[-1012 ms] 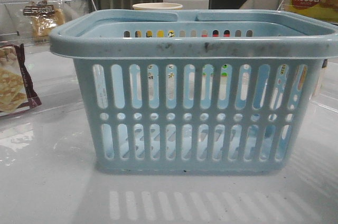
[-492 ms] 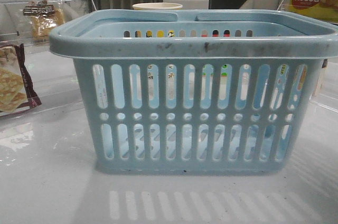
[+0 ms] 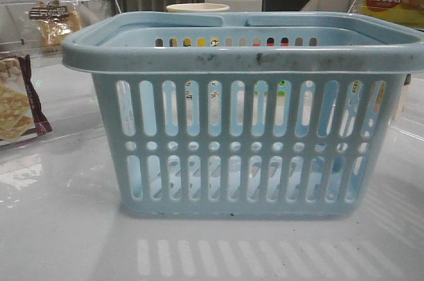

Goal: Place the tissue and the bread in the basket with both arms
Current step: 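Reach the right gripper to the small black box on the shelf and grasp it, then carry the black box with the right gripper into the basket and release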

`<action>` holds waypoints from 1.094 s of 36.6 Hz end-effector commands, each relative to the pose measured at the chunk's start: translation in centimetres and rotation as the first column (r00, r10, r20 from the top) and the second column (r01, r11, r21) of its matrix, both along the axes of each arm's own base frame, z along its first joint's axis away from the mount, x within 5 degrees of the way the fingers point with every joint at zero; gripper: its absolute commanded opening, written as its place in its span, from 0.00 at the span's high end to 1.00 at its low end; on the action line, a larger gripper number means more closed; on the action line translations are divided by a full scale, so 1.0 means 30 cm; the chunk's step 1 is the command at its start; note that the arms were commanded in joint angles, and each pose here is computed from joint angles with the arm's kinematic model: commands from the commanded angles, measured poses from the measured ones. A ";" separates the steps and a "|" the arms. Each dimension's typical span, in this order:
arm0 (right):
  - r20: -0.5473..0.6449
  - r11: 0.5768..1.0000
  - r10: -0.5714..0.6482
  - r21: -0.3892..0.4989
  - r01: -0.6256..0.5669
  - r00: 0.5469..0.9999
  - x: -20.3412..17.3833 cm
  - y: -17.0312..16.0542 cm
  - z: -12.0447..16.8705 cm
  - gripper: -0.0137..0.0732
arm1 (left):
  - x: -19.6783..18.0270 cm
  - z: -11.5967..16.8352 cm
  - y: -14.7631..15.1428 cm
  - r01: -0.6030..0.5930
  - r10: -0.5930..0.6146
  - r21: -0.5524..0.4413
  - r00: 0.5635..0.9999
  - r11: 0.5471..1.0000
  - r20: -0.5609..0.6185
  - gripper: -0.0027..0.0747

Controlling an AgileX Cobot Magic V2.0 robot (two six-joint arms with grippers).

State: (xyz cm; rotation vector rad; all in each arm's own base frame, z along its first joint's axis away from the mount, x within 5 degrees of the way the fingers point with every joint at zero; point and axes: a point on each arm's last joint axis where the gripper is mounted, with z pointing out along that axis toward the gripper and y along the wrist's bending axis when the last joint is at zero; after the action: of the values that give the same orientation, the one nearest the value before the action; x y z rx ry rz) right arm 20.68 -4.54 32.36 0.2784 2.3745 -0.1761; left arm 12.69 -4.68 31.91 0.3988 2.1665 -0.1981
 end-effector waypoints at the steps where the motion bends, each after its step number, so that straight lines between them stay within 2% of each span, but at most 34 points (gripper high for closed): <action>1: 0.067 1.000 -0.007 0.002 0.007 0.998 0.105 -0.024 0.049 0.16 | 0.011 0.050 -0.010 0.010 -0.007 -0.039 0.996 0.999 0.090 0.26; 5: 0.041 0.999 -0.010 0.035 0.008 0.999 0.193 -0.035 0.036 0.16 | 0.011 0.050 -0.010 0.010 -0.007 -0.039 0.996 0.999 0.090 0.26; 14: 0.015 0.999 -0.007 0.040 0.006 1.000 0.384 -0.071 0.000 0.16 | 0.011 0.050 -0.010 0.010 -0.007 -0.039 0.996 0.999 0.090 0.26; 24: 0.090 1.000 0.005 0.027 -0.007 0.996 0.557 -0.102 -0.050 0.16 | 0.011 0.050 -0.010 0.010 -0.007 -0.039 0.996 0.999 0.090 0.26; 33: 0.149 1.000 0.019 0.010 -0.021 0.989 0.656 -0.118 -0.119 0.17 | 0.011 0.050 -0.010 0.010 -0.007 -0.039 0.996 0.999 0.090 0.26; 36: 0.163 1.000 0.021 0.008 -0.023 0.986 0.663 -0.119 -0.122 0.29 | 0.011 0.050 -0.010 0.010 -0.007 -0.039 0.996 0.999 0.090 0.26; 40: 0.172 1.000 0.022 0.006 -0.023 0.985 0.661 -0.119 -0.115 0.54 | 0.011 0.050 -0.010 0.010 -0.007 -0.039 0.996 0.999 0.090 0.26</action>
State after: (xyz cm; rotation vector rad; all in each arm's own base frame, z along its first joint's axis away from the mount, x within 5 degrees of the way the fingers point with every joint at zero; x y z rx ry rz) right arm 40.54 -7.82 24.99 0.2859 2.3658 -0.1064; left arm 12.69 -4.68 31.91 0.3988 2.1665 -0.1981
